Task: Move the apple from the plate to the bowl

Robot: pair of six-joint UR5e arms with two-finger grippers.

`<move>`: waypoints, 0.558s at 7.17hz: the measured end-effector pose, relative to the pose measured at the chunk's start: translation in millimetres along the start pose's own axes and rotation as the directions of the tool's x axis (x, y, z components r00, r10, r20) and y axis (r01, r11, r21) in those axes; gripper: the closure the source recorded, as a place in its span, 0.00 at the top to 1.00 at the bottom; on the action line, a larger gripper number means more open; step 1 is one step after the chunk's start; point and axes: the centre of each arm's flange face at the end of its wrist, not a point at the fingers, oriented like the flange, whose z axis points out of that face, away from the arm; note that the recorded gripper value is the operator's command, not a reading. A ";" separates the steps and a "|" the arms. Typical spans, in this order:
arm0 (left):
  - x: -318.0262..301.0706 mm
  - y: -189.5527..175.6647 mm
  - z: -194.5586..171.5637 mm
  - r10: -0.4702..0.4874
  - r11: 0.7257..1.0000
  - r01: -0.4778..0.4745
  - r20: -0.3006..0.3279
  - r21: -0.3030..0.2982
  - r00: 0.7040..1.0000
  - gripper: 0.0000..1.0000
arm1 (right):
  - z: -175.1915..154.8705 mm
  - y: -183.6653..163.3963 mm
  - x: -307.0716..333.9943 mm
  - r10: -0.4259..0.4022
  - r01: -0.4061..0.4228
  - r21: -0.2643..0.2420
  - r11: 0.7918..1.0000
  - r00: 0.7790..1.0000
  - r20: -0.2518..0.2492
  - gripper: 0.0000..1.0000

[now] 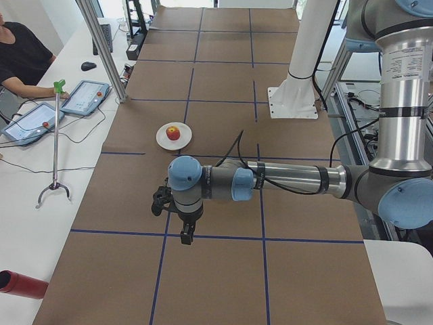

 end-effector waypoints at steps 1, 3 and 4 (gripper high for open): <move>15.0 -13.8 -7.9 0.032 0.999 -0.032 0.001 0.019 0.999 1.00 | 0.1 0.1 0.1 0.000 0.000 0.000 1.000 1.000 0.000 1.00; 79.4 -50.1 -18.5 0.048 0.998 -0.048 -0.005 0.050 0.999 1.00 | 0.1 0.0 0.0 0.001 -0.001 -0.001 1.000 1.000 0.000 1.00; 143.8 -71.2 -20.4 0.014 0.998 -0.012 -0.030 0.064 0.999 1.00 | 0.0 0.0 0.0 0.001 -0.001 -0.001 1.000 1.000 0.000 1.00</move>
